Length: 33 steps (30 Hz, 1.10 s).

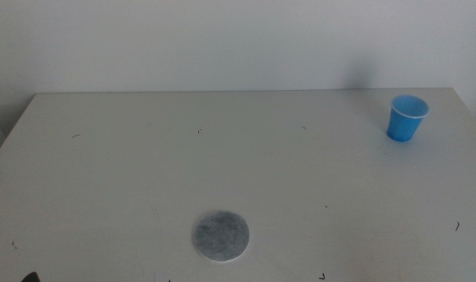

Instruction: Place an empty cup on a cup mat.

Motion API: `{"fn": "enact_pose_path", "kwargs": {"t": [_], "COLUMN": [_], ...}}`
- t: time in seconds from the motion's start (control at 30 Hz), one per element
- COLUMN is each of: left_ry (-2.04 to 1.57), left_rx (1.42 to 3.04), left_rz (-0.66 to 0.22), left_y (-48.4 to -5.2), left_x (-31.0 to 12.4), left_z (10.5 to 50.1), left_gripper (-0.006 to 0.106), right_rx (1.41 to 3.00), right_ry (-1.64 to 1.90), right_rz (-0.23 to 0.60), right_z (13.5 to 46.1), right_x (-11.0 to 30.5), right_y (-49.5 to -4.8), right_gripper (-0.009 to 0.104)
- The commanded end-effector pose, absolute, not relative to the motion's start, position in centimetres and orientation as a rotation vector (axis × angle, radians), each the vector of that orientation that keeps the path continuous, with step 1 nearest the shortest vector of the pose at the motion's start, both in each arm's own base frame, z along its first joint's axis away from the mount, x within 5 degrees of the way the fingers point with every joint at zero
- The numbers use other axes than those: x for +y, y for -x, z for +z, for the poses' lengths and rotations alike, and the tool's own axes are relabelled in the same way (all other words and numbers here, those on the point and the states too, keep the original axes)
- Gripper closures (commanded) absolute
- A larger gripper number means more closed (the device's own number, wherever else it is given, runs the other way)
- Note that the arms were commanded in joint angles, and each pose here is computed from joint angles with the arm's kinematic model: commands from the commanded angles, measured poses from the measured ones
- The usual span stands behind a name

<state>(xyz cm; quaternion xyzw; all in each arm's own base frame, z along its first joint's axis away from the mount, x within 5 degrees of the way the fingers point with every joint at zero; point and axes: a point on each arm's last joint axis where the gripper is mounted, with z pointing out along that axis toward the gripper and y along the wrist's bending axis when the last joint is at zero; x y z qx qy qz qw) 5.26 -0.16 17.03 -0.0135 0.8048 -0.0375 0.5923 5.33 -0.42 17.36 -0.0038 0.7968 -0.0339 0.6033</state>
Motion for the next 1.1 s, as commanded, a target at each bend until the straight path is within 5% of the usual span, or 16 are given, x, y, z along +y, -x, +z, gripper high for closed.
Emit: {"fn": "enact_pose_path", "kwargs": {"t": [0.0, 0.4, 0.83, 1.07], "left_ry": [0.038, 0.038, 0.038, 0.038], "left_rx": [1.788, 1.788, 1.788, 1.788], "left_rz": [-0.102, -0.102, -0.102, -0.102], "left_y": [-5.3, -5.3, -5.3, -5.3], "left_x": [-0.2, -0.2, -0.2, -0.2], "left_z": [17.9, 17.9, 17.9, 17.9], "left_gripper": [-0.005, -0.005, -0.005, -0.005], "right_rx": [1.736, 1.811, 1.944, 1.996], "right_ry": [0.021, 0.008, 0.001, -0.101], "right_rz": [-0.096, -0.110, -0.109, -0.014], "right_z": [19.0, 24.7, 32.8, 37.4], "right_x": [-0.4, -0.6, -0.7, -0.6], "right_y": [-5.2, -5.6, -11.5, -15.8], "right_gripper": [0.019, 0.019, 0.019, 0.019]}}
